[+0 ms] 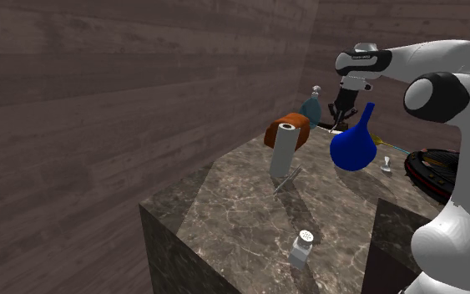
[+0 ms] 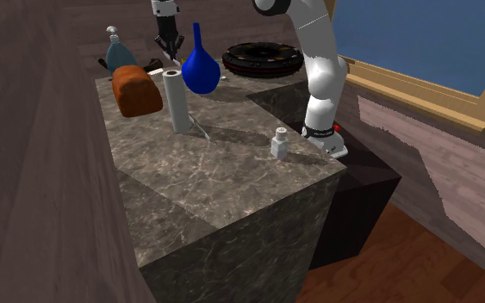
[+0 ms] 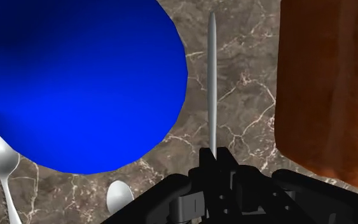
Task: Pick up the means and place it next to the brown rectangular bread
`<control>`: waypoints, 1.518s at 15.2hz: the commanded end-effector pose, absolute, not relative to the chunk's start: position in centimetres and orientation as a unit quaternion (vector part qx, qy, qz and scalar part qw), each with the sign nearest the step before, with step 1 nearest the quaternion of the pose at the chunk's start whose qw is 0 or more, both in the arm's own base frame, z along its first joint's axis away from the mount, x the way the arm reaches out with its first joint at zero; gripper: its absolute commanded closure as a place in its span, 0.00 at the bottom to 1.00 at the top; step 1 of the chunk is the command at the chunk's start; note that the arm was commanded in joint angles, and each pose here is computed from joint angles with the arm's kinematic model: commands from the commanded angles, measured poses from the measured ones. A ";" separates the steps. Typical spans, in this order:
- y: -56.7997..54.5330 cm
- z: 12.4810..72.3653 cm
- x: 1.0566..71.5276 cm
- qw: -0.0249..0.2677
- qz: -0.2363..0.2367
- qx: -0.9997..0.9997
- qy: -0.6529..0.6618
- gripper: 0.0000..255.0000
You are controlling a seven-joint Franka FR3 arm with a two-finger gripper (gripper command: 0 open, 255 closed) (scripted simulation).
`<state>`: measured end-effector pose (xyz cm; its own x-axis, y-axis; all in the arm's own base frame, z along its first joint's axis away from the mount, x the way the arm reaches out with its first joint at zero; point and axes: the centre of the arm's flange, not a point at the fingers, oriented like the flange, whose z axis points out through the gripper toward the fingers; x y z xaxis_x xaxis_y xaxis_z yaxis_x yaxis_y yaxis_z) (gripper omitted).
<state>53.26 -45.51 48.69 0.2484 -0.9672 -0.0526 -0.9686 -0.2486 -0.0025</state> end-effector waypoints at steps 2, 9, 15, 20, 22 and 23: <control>-45.5 47.1 53.3 0.017 0.020 -0.790 0.613 1.00; -45.5 43.4 53.3 0.017 0.020 -0.790 0.613 1.00; -45.5 40.2 53.3 0.017 0.020 -0.790 0.613 1.00; -45.5 37.6 53.3 0.017 0.020 -0.790 0.613 1.00; -45.5 36.9 53.3 0.017 0.020 -0.790 0.613 1.00; -45.5 36.9 53.3 0.017 0.020 -0.790 0.613 1.00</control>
